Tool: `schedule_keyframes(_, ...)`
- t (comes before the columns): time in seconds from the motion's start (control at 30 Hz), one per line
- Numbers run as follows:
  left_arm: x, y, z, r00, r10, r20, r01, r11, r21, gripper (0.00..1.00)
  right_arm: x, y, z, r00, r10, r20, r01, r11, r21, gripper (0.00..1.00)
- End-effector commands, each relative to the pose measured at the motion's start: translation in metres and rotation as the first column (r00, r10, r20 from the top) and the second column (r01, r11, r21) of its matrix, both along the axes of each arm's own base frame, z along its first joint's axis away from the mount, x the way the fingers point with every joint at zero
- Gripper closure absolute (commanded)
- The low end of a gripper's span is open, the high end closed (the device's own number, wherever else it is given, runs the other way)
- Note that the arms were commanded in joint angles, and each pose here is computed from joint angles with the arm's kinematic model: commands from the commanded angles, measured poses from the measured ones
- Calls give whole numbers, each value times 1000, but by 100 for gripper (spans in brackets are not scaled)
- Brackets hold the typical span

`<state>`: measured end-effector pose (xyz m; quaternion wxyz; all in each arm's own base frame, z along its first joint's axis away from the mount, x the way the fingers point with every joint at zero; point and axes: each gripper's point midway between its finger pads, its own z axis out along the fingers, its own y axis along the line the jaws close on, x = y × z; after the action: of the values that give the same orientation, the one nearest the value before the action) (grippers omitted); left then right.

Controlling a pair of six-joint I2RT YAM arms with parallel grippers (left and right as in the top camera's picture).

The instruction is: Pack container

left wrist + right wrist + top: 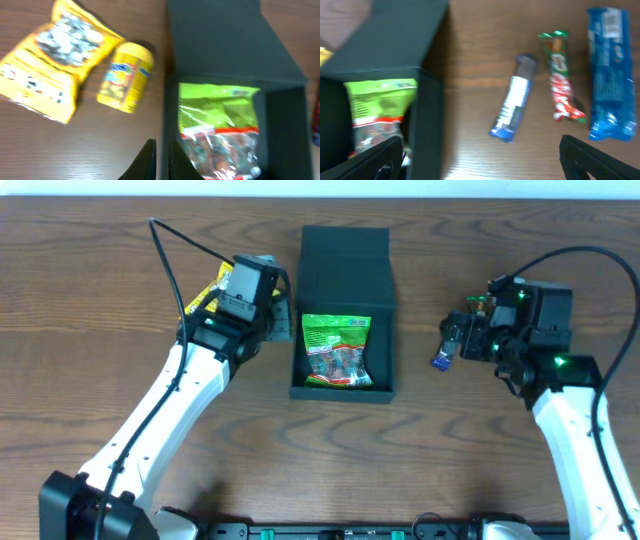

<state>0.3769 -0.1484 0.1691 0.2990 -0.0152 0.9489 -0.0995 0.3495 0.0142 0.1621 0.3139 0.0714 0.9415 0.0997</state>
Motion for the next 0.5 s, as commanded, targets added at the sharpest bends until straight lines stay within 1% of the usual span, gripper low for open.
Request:
schedule_keyframes(0.0,11,15,-4,999,30,11,-31,998,53,89,2,-42,7,993,-115,17,116,987,-111,1)
schedule_keyframes(0.13,10,12,-8,1000,17,-4,-17,999,40,88,-4,-98,3,968,-251,10,250,958,-141,1)
schedule_keyframes(0.2,11,11,-7,1000,17,3,-17,999,37,87,-4,-124,-4,949,-316,6,313,939,-143,10)
schedule_keyframes(0.27,12,11,-6,1000,17,10,-17,999,34,85,2,-139,-12,949,-315,7,311,934,-175,13)
schedule_keyframes(0.37,13,10,-5,1000,17,14,-17,999,33,85,11,-155,-30,942,-335,-8,324,916,-239,9)
schedule_keyframes(0.47,13,10,-5,1000,17,14,-18,999,33,83,26,-163,-62,950,-309,-45,286,920,-268,8)
